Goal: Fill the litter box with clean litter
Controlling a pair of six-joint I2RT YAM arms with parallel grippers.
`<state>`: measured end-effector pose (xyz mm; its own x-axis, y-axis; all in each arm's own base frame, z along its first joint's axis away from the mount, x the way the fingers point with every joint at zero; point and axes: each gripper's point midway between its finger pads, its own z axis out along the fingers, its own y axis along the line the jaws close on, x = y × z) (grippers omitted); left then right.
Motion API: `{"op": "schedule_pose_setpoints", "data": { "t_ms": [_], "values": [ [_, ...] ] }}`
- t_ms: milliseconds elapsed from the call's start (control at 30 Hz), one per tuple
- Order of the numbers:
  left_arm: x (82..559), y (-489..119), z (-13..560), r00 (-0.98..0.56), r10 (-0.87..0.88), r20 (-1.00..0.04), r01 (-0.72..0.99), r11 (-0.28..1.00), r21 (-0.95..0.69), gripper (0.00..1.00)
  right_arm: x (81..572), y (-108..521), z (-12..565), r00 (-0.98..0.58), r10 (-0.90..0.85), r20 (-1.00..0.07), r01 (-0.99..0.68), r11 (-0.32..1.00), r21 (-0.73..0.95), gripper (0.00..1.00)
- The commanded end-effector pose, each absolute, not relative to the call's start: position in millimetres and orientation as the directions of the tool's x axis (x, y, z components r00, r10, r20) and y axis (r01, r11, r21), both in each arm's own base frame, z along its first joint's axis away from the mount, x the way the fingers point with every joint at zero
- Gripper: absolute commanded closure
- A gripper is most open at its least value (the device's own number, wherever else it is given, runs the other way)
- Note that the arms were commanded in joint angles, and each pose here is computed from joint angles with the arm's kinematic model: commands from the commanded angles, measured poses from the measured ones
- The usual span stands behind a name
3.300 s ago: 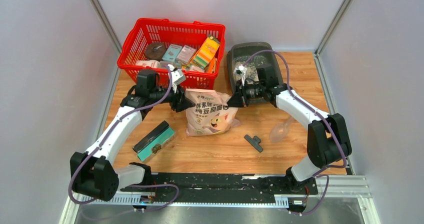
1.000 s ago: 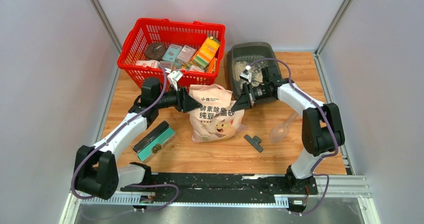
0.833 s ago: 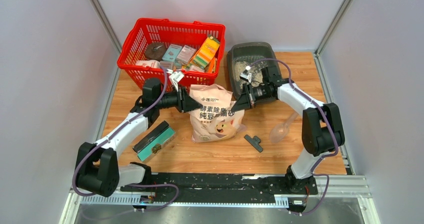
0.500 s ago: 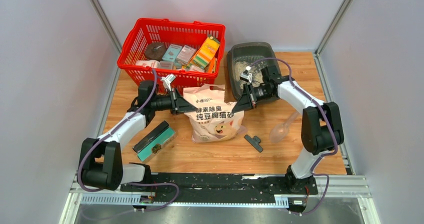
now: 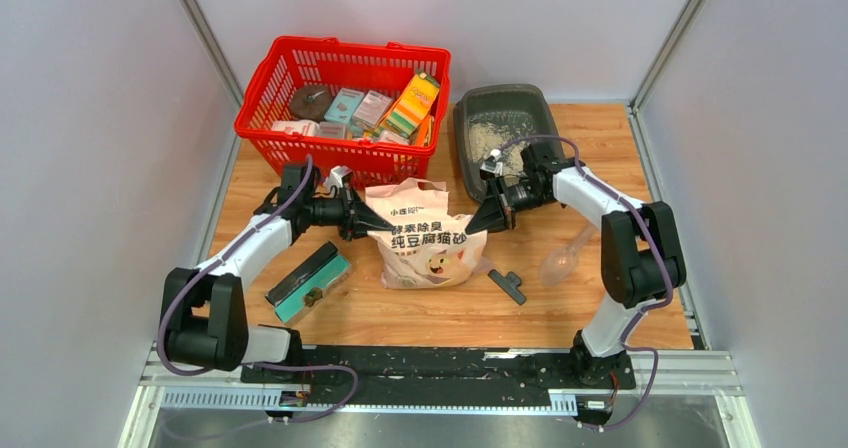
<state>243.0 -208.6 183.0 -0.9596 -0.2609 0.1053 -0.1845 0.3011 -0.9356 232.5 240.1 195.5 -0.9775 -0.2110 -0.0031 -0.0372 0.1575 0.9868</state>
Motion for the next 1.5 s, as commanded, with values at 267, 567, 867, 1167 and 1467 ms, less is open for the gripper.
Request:
{"op": "schedule_pose_setpoints", "data": {
  "t_ms": [267, 567, 867, 1167, 1467],
  "values": [
    [263, -202, 174, -0.909, -0.362, 0.208, -0.329, 0.312, -0.891, 0.62, 235, 247, 205, -0.931, -0.189, 0.312, 0.284, 0.158, 0.946, 1.00],
    [204, -174, 197, -0.910, -0.033, -0.414, 0.337, 0.523, -0.783, 0.35, 241, 249, 213, -0.940, -0.195, 0.280, 0.256, 0.140, 0.957, 1.00],
    [217, -158, 256, -0.406, 0.246, -0.880, 0.818, 0.527, -0.230, 0.23, 247, 250, 215, -0.948, -0.186, 0.260, 0.237, 0.139, 0.962, 1.00],
    [238, -231, 266, 0.347, 0.515, -0.784, 0.907, 0.029, 0.420, 0.16, 244, 249, 210, -0.946, -0.175, 0.271, 0.247, 0.148, 0.958, 1.00],
    [260, -285, 222, 0.368, 0.557, -0.744, 0.921, -0.106, 0.375, 0.15, 236, 248, 213, -0.949, -0.183, 0.255, 0.231, 0.143, 0.962, 1.00]
  ]
}}
